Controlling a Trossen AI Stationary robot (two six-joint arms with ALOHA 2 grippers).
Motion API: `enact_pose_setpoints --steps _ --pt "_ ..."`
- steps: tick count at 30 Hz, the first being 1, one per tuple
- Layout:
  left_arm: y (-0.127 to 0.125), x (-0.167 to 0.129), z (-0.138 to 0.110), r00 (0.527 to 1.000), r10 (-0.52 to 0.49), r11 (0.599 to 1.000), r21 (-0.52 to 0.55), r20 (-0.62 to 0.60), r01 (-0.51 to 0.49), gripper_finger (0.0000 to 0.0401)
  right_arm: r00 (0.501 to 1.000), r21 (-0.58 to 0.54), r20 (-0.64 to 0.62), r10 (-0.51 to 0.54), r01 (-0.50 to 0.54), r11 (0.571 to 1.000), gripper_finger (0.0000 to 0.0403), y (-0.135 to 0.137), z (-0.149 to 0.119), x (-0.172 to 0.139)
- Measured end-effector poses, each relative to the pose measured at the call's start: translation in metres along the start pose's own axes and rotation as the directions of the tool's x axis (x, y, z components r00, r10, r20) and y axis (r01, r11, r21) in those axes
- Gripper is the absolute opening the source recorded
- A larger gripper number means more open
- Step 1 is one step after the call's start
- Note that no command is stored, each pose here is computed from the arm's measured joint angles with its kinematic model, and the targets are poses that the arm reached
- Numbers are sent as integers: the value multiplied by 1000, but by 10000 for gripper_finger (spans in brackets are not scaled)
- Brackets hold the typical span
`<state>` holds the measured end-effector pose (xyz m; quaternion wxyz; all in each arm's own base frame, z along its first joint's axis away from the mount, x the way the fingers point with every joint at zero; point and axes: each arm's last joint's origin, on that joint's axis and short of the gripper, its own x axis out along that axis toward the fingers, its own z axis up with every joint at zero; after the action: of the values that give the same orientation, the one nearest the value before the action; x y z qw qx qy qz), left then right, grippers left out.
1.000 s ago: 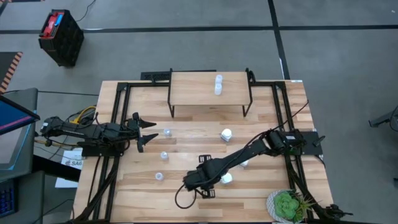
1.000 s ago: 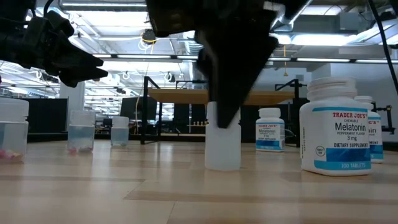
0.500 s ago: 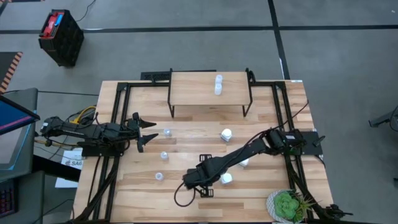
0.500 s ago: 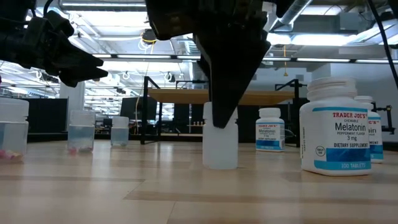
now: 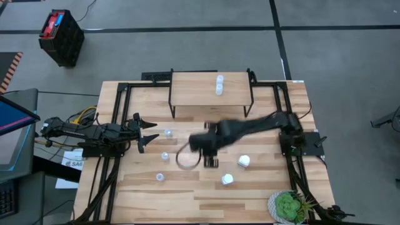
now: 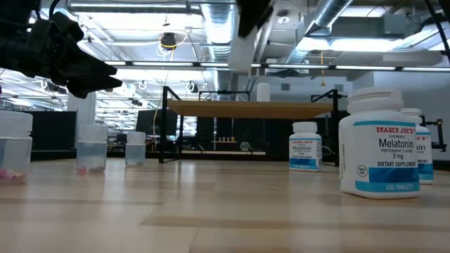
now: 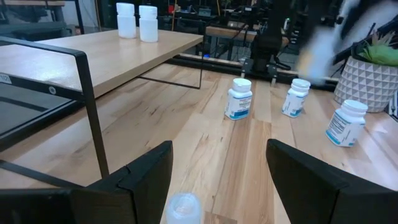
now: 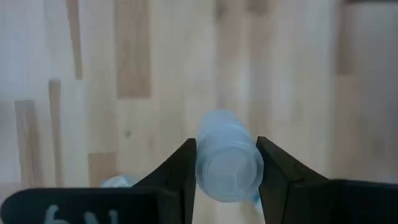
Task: Pick and place medicine bottles onto shelf by color
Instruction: Put the small white pill bottle on the shelf aligned with the other small white pill bottles
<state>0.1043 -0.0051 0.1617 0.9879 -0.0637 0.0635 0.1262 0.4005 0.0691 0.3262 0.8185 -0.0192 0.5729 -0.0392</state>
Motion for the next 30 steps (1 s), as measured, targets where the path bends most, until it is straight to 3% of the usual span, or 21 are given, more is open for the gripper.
enact_pose_setpoints --steps 4,10,19,25,30 --pt "0 0 0 1000 -4 1000 -23 -1 4 245 995 28 79 -68 66 997 134 -40 -3 -32" --pt "-1 0 0 999 -35 999 -34 -8 35 245 982 85 112 -150 141 986 134 -102 -10 -54" --pt "-1 0 0 1000 -27 999 16 -2 27 245 980 205 -147 -133 162 965 134 -170 -39 -41" --pt "-1 0 3 999 -26 994 106 35 22 245 981 245 -122 -153 179 953 134 -195 -43 -33" --pt "-1 0 3 999 -27 986 162 35 20 245 986 411 -118 -121 159 898 134 -213 -46 -25"
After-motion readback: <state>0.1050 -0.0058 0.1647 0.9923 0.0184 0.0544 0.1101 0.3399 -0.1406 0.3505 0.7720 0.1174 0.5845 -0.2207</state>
